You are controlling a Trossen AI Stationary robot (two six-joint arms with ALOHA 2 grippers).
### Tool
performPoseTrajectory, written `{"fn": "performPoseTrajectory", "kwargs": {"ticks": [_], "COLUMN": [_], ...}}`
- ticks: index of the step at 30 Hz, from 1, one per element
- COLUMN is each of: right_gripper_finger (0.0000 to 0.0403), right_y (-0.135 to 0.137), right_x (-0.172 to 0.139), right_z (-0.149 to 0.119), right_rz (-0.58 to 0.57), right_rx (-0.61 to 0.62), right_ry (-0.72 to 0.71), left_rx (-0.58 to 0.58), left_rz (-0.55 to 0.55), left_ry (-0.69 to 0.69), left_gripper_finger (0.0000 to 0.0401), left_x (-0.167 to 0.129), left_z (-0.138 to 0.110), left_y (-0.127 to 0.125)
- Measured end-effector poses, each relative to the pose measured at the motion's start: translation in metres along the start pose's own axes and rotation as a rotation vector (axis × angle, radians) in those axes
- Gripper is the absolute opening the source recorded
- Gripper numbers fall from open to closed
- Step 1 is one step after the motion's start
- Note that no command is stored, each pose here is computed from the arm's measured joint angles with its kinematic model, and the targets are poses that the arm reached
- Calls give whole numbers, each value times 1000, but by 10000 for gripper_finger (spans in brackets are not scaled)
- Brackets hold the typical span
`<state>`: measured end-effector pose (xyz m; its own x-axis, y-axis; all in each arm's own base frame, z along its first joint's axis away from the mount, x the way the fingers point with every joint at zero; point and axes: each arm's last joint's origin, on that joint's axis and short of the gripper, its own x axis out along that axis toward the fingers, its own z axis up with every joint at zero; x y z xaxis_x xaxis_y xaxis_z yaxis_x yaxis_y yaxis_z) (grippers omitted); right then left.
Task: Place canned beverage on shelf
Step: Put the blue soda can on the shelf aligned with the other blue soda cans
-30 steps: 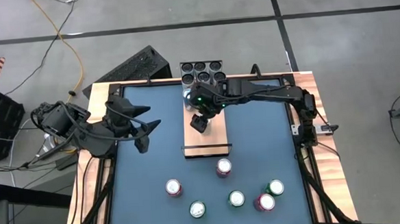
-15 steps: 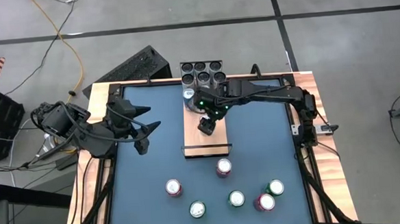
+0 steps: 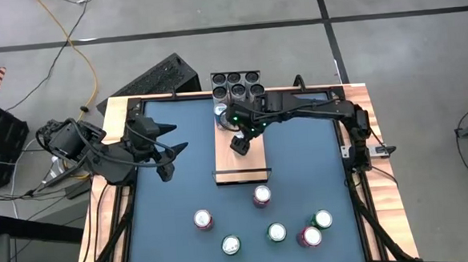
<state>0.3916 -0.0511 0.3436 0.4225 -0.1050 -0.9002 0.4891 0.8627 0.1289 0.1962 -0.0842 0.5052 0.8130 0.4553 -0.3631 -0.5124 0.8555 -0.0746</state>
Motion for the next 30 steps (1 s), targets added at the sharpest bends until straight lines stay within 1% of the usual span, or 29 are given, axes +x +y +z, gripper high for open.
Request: {"fn": "performPoseTrajectory", "kwargs": {"ticks": [5,7,10,13,16,20,24,26,30], "right_gripper_finger": [381,381,381,381,381,375,352,329,273], "right_y": [-3,-3,-3,0,-1,-1,0,1,3], "right_x": [0,9,21,35,48,56,56,56,56], "right_z": [2,4,2,4,1,-2,-4,-4,-5], "right_rz": [-50,-60,-78,-83,-110,-127,-134,-139,-136], "right_rx": [8,10,22,38,39,39,39,36,-20], "right_ry": [-25,-16,28,42,102,146,161,150,154], "left_rx": [-5,-13,-19,-21,-26,-22,-13,-12,-17], "left_rz": [0,0,-1,-1,-1,3,8,15,27], "left_ry": [0,0,1,1,3,5,11,15,20], "left_gripper_finger": [263,263,263,264,264,264,264,264,264], "left_x": [0,0,0,0,0,0,0,0,0], "left_z": [0,0,0,0,0,-1,-2,-2,-3], "left_y": [0,0,0,0,0,0,1,2,3]}}
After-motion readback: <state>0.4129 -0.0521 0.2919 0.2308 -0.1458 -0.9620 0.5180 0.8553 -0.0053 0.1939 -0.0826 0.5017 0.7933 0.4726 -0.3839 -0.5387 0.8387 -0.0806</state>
